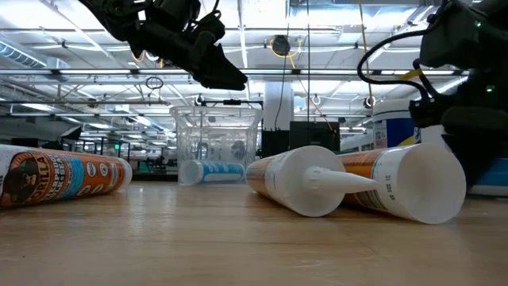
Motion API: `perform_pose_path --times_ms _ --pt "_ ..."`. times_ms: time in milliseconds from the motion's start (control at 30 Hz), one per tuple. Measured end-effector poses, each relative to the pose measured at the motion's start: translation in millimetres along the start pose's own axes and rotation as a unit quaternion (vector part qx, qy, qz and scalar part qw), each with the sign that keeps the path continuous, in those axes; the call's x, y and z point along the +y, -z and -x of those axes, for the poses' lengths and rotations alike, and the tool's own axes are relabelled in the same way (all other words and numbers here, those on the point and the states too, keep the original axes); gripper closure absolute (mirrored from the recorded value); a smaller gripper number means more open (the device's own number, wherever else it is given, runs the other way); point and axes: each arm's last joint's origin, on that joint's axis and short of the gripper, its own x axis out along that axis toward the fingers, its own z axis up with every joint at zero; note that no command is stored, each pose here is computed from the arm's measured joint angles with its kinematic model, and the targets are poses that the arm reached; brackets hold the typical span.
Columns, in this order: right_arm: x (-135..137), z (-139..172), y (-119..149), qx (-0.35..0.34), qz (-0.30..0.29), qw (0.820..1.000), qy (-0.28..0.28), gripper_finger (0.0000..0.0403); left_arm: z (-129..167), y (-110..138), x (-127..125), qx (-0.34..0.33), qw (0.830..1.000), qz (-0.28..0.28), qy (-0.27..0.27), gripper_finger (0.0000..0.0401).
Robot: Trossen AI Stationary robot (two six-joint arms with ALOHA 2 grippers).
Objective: Pick & place silicon tubes, Sealant and Lysol wipes
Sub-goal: Put the left blue sealant into the transparent bin
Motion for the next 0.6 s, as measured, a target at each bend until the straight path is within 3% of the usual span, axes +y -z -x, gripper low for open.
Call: perform_pose_path --times_ms 433,600 --pt "11.4 2.4 -10.0 -0.077 0.084 0.993 -0.044 0.0197 0.0 0.0 0.0 0.0 1.0 0.005 0.0 0.0107" --pt "12.5 3.0 -12.2 -0.101 0.101 0.989 -0.038 0.0197 0.0 0.0 0.0 0.0 1.0 0.008 0.0 0.0107"
